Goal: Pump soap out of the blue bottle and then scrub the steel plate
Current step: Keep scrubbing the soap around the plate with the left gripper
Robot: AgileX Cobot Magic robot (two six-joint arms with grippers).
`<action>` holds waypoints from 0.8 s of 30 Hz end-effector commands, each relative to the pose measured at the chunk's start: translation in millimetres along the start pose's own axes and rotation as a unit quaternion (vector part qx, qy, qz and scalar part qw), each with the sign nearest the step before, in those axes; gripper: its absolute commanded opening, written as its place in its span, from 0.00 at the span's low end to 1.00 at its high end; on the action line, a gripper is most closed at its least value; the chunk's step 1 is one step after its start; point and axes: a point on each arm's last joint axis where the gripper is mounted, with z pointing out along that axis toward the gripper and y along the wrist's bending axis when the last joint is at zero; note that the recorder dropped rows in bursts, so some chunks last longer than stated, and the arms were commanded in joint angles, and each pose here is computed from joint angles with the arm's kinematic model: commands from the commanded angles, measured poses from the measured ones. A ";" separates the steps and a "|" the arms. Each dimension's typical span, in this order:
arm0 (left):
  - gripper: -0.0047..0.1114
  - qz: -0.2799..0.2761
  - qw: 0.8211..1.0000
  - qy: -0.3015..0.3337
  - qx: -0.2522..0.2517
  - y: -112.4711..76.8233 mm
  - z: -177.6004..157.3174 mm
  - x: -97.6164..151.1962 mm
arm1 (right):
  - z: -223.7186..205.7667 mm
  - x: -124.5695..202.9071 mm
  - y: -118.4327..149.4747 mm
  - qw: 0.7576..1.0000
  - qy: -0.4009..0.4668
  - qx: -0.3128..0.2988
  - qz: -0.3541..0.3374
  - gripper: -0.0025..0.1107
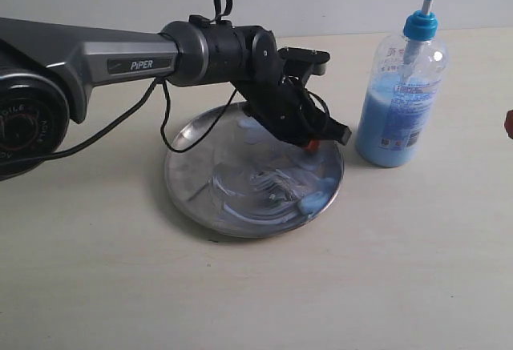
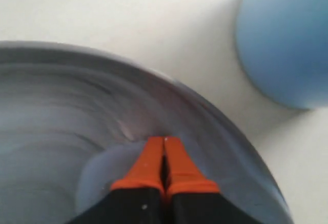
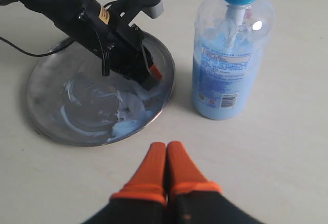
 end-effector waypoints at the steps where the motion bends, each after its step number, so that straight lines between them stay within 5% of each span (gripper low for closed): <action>1: 0.04 0.003 0.999 0.031 0.027 -3.8 4.2 8.3 | -0.6 0.0 0.1 1.000 -0.004 -0.001 -0.001 0.02; 14: 0.04 0.087 0.992 0.079 -0.051 12.6 2.6 15.9 | -0.6 0.0 0.4 1.000 -0.005 -0.002 0.000 0.02; 24: 0.04 0.025 0.999 0.013 -0.044 10.1 3.9 4.7 | -0.6 -0.1 0.5 1.000 -0.005 -0.003 0.000 0.02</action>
